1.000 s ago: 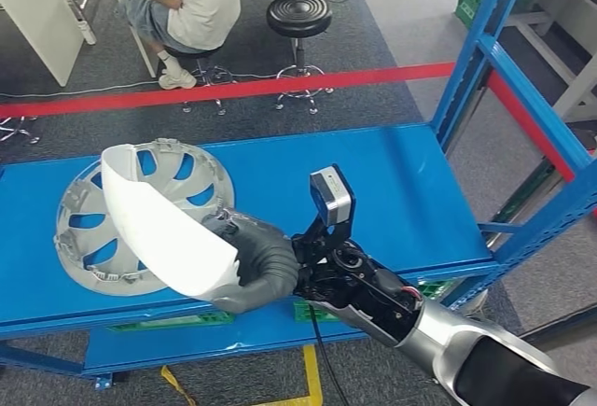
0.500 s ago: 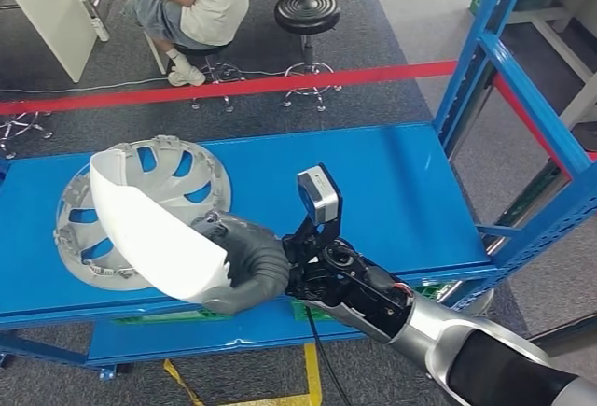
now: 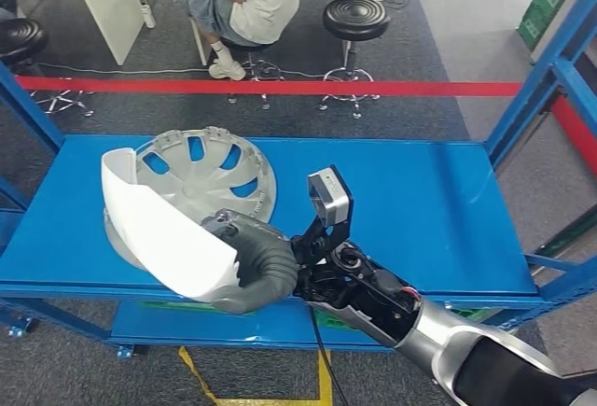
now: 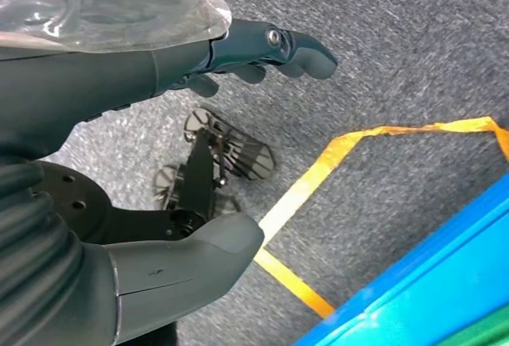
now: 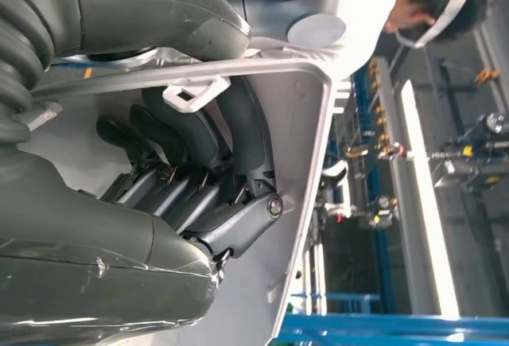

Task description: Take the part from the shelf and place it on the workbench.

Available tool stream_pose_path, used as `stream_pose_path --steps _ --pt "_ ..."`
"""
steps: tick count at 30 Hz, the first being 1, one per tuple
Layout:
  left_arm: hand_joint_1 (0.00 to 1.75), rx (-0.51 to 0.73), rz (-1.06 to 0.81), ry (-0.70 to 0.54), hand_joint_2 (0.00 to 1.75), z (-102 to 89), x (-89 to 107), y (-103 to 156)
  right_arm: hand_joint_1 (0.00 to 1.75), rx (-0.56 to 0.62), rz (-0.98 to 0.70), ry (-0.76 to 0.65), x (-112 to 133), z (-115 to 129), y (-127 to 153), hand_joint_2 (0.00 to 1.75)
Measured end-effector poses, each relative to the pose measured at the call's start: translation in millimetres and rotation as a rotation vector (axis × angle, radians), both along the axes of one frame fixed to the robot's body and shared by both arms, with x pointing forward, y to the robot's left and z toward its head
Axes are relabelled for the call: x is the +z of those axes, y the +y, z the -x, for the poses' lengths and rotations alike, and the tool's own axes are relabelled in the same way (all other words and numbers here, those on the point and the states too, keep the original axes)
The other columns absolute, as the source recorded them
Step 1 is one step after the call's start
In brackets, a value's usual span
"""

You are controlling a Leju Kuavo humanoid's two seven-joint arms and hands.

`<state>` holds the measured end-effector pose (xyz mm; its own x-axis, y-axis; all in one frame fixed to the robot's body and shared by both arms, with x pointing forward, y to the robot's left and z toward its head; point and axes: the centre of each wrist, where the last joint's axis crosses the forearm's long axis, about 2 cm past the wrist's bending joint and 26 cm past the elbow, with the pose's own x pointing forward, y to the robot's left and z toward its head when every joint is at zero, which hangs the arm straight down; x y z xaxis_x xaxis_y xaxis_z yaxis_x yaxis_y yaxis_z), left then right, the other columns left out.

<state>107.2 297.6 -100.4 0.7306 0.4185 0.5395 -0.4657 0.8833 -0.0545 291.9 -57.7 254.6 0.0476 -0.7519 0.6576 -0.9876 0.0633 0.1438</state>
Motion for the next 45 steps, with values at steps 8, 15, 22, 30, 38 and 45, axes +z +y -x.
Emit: stream_pose_path --steps 8,15,22,30,38,45 --pt "0.00 0.002 0.001 0.000 1.75 0.1 0.0 0.2 1.66 0.004 -0.005 -0.002 1.7 -0.1 1.7 1.75" --pt "0.00 0.002 0.001 0.001 1.75 0.7 -0.2 0.5 1.66 0.006 -0.006 0.004 0.5 0.2 2.0 1.75" --pt "0.00 0.000 -0.001 -0.001 1.75 -0.3 0.1 1.0 1.66 0.007 -0.008 0.002 1.4 -0.1 2.1 1.75" --pt "0.00 -0.001 0.001 -0.001 1.75 -1.1 0.3 0.4 1.66 0.005 -0.005 0.009 -1.0 -0.2 1.8 1.75" --pt "0.00 -0.001 -0.001 0.001 1.75 -0.5 0.1 1.0 1.66 0.007 -0.009 0.011 0.3 -0.4 2.3 1.75" --pt "0.00 -0.001 0.000 0.002 1.75 -0.6 0.2 0.8 1.66 0.008 -0.007 0.016 -0.9 0.1 2.4 1.75"
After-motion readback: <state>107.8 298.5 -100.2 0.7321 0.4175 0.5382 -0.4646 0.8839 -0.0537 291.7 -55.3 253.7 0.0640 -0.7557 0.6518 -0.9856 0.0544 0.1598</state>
